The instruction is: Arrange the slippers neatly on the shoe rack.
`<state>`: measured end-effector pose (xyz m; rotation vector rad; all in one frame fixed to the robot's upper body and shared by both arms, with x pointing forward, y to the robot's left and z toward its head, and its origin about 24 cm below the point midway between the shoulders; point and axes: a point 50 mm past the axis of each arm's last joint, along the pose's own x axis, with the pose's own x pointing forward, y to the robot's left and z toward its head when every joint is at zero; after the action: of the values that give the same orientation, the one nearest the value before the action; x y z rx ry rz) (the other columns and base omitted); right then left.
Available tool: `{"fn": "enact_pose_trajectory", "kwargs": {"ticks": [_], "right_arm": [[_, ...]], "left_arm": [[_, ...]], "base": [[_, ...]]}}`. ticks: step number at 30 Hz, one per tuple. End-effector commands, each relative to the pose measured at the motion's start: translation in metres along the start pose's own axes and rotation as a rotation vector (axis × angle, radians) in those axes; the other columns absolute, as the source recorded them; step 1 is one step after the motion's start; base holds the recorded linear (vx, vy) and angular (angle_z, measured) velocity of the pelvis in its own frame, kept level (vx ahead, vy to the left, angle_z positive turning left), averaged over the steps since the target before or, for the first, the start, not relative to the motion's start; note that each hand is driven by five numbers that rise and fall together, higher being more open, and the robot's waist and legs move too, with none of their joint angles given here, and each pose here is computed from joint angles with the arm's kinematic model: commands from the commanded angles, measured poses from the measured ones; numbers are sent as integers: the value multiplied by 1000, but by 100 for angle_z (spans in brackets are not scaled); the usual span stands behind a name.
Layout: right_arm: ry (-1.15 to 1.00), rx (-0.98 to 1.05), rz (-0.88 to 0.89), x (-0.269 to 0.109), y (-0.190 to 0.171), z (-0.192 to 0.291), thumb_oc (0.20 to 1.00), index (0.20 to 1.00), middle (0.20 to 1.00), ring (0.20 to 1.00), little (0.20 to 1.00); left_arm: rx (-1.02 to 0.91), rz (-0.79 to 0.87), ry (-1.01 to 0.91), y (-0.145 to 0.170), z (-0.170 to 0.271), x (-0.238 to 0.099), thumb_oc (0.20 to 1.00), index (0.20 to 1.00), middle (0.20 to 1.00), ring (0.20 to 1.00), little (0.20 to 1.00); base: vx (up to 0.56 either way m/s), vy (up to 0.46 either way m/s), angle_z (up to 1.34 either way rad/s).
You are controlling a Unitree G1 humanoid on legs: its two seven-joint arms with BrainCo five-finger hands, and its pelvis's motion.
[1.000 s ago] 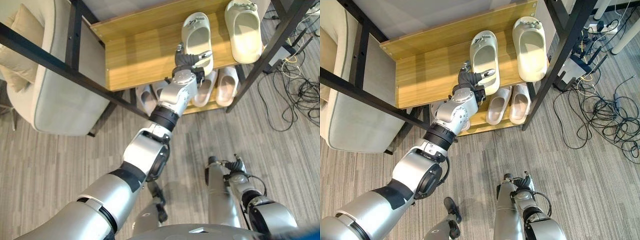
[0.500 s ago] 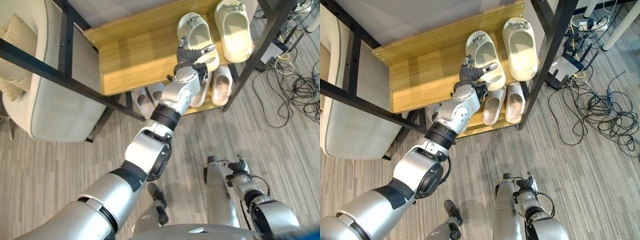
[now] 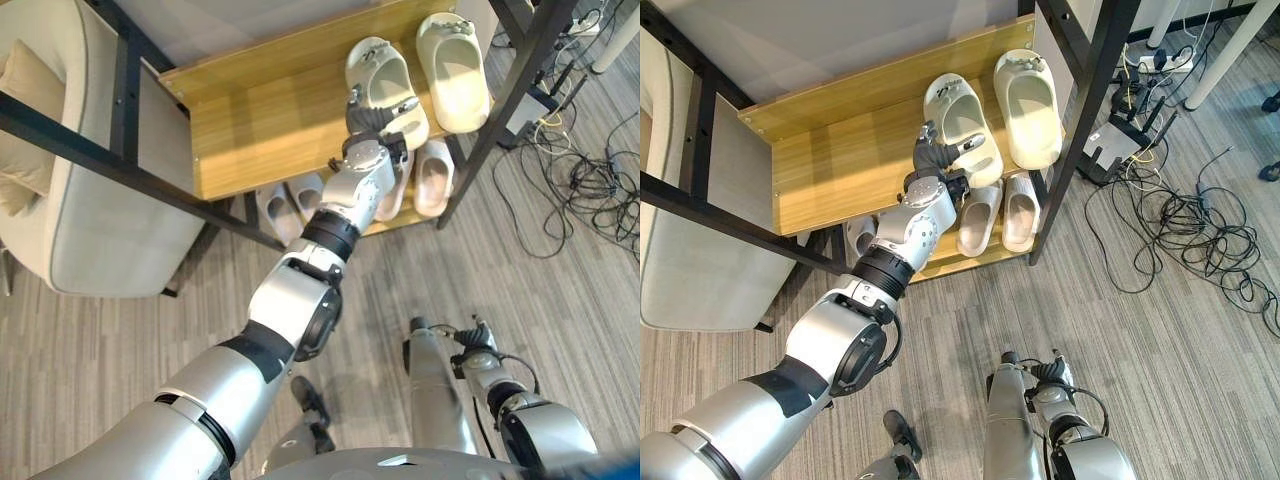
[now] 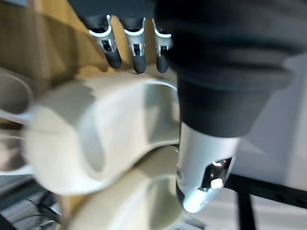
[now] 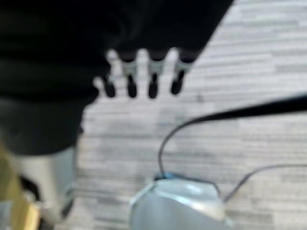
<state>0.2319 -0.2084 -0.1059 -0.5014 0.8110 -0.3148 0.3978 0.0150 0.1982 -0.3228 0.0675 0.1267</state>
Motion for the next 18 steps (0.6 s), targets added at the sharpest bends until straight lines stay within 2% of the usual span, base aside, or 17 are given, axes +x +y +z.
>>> {"fn": "enact_pose_trajectory", "kwargs": {"ticks": [1, 9, 18], "right_arm": [[-108, 10, -43, 10, -18, 40, 1000, 1000, 1000, 1000, 1000], [-123, -9, -31, 9, -15, 42, 1000, 1000, 1000, 1000, 1000], [-135, -21, -9, 6, -9, 39, 1000, 1000, 1000, 1000, 1000]], "left_arm": [[-83, -61, -119, -41, 55, -10, 1000, 1000, 1000, 1000, 1000], [-7, 48, -132, -18, 51, 2, 1000, 1000, 1000, 1000, 1000], [27, 64, -178, -17, 57, 3, 1000, 1000, 1000, 1000, 1000]], "base": [[22, -17, -3], [12, -12, -3], [40, -13, -2]]}}
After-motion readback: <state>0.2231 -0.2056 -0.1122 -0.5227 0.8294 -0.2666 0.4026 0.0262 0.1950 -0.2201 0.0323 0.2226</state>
